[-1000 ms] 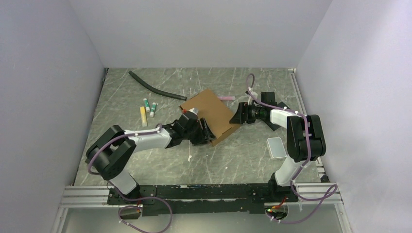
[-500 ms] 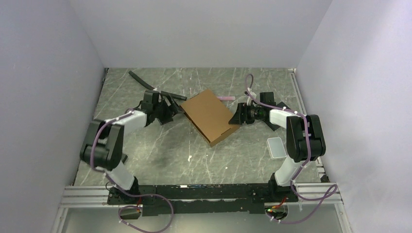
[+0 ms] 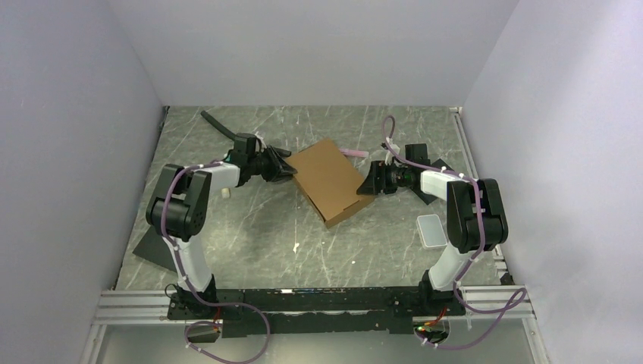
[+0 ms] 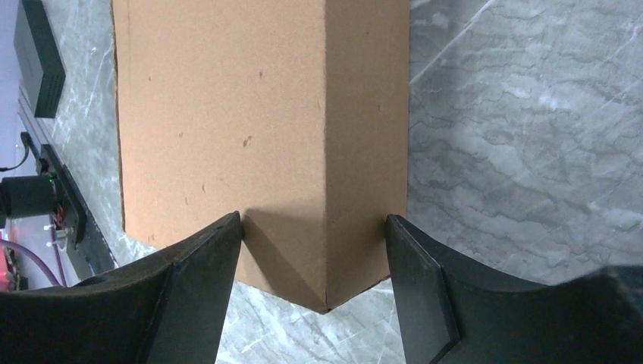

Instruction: Fold the paper box

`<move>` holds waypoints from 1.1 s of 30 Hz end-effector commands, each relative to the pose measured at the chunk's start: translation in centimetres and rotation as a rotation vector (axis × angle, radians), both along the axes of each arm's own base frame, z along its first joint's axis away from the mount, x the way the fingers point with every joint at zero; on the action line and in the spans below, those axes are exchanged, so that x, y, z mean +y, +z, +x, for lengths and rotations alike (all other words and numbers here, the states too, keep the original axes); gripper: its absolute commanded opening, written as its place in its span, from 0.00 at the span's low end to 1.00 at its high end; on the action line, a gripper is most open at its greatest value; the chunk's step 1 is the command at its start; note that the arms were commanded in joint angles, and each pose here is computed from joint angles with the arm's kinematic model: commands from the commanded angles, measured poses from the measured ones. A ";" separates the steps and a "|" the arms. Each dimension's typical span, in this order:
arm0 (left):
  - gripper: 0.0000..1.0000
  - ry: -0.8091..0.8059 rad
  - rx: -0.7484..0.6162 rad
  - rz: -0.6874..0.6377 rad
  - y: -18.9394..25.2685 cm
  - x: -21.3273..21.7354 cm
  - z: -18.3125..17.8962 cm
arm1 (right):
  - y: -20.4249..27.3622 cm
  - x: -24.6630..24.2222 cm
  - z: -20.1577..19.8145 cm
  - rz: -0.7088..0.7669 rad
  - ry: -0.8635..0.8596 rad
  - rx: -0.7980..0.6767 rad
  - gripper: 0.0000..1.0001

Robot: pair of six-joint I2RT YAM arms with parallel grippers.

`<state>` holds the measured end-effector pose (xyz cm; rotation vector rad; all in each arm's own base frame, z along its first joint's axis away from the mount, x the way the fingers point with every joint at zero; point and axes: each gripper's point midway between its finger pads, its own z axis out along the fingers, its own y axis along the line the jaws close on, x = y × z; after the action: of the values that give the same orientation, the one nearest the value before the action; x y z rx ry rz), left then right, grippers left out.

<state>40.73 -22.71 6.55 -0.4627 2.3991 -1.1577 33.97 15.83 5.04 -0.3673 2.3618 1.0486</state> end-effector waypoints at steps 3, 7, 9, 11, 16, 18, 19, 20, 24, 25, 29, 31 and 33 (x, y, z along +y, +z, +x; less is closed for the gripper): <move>0.22 -0.009 -0.027 -0.027 -0.4 -0.3 -0.5 | -2.2 -0.2 -1.7 -0.058 0.026 0.075 0.72; 0.43 -0.003 -0.087 -0.031 2.0 0.3 -1.8 | -1.3 -0.2 -1.5 -0.066 0.063 0.024 0.84; 0.53 -0.001 -0.112 -0.021 3.0 0.7 -2.7 | -0.8 -0.3 -1.4 -0.072 0.063 0.000 0.89; 0.64 0.011 -0.135 0.001 3.8 1.3 -3.6 | -0.7 -0.4 -1.3 -0.082 0.060 -0.010 0.91; 0.81 0.064 -0.163 0.003 4.4 2.7 -6.4 | -1.3 -0.5 -1.3 -0.085 0.051 0.011 0.80; 0.84 0.077 -0.161 -0.046 4.1 2.7 -7.7 | -1.7 -0.2 -1.5 -0.066 0.055 0.042 0.65; 0.86 0.083 -0.164 -0.076 4.0 2.6 -8.1 | -1.9 -0.1 -1.7 -0.057 0.057 0.058 0.59; 0.87 0.088 -0.165 -0.104 3.7 2.5 -8.6 | -2.2 -0.1 -1.9 -0.053 0.058 0.077 0.54; 0.96 0.084 -0.180 -0.195 3.1 1.9 -9.4 | -2.7 -0.5 -2.1 -0.031 0.034 0.127 0.40; 0.98 0.082 -0.182 -0.212 3.0 1.8 -9.5 | -2.6 -0.6 -2.0 -0.014 0.016 0.143 0.38; 0.99 0.065 -0.200 -0.242 3.2 1.0 -9.1 | -2.4 -1.3 -2.0 0.033 -0.023 0.180 0.34; 0.99 0.056 -0.204 -0.237 3.0 0.4 -8.7 | -2.4 -1.5 -2.0 0.041 -0.031 0.190 0.34; 0.99 0.056 -0.201 -0.233 2.7 0.0 -8.1 | -2.5 -1.7 -1.9 0.039 -0.039 0.198 0.33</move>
<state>30.61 -21.04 6.48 -0.5542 2.1915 -1.3194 33.47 15.45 5.51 -0.3055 2.3671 1.2119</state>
